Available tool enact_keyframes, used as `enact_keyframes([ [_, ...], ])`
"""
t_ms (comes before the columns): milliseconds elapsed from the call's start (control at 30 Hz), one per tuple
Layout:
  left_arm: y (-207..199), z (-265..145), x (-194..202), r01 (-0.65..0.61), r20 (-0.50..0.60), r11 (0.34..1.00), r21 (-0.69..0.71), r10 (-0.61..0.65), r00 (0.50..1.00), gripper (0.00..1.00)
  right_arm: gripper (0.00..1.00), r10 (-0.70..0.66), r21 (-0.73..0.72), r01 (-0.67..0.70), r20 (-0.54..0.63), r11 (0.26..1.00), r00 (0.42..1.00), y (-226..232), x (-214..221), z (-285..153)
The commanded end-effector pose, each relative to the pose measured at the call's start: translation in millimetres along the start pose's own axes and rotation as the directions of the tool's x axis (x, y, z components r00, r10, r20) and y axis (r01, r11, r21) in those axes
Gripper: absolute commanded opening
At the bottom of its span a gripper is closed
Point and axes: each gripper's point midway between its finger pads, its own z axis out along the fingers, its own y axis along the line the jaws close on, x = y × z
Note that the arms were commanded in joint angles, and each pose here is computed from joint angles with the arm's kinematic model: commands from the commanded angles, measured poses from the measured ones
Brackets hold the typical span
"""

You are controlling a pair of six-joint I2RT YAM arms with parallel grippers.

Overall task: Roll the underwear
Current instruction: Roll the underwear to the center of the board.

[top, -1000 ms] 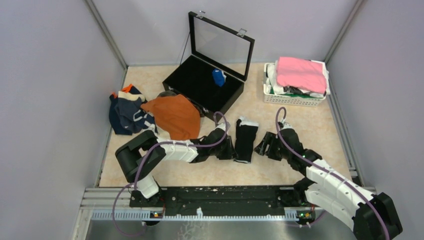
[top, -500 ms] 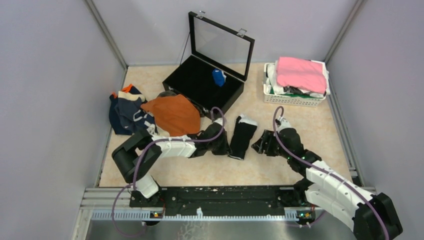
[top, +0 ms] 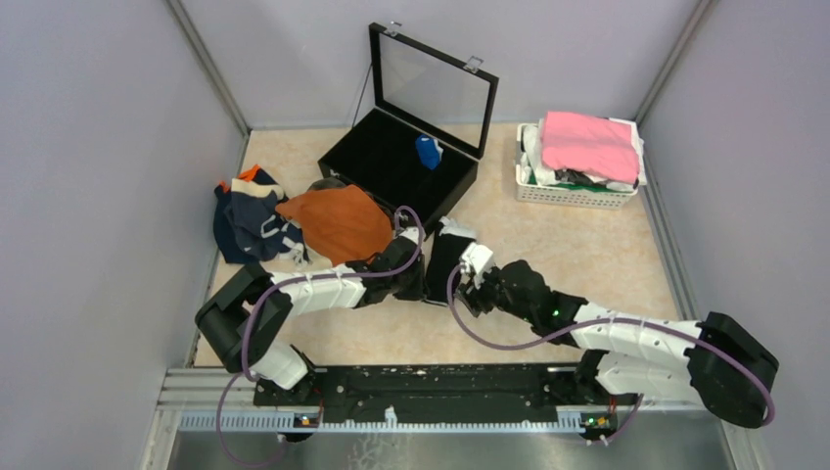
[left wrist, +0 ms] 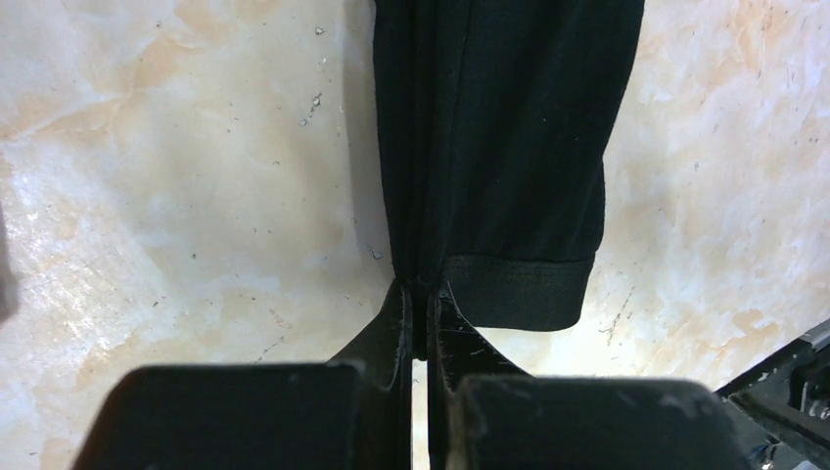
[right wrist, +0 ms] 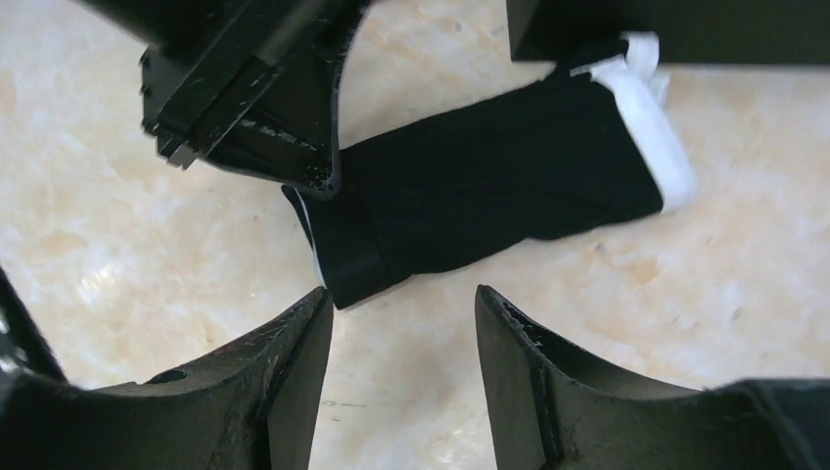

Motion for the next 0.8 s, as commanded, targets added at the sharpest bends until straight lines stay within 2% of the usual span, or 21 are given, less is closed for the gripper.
enact_keyframes([
  [0,30,-1,28,-0.106,-0.105,0.992,-0.074,0.098,0.99,0.0,0.54,-0.455,-0.027,0.463,0.145,0.886,0.879,4,-36,-6],
  [67,27,0,29,-0.136,-0.126,0.989,-0.049,0.129,0.984,0.0,0.54,-0.611,-0.077,0.631,0.18,0.772,0.771,13,-28,-10],
  [200,20,5,25,-0.187,-0.144,0.982,-0.015,0.183,0.973,0.0,0.56,-0.781,-0.213,0.803,0.196,0.556,0.593,27,6,-17],
  [433,16,8,22,-0.258,-0.158,0.966,0.013,0.257,0.953,0.0,0.56,-0.855,-0.22,0.87,0.191,0.442,0.482,27,26,-14],
  [633,11,11,23,-0.277,-0.177,0.96,0.042,0.28,0.944,0.0,0.56,-0.927,-0.191,0.928,0.141,0.319,0.348,20,40,-3],
  [767,11,13,26,-0.278,-0.19,0.959,0.052,0.283,0.94,0.0,0.56,-0.951,-0.162,0.952,0.126,0.26,0.282,17,39,5],
])
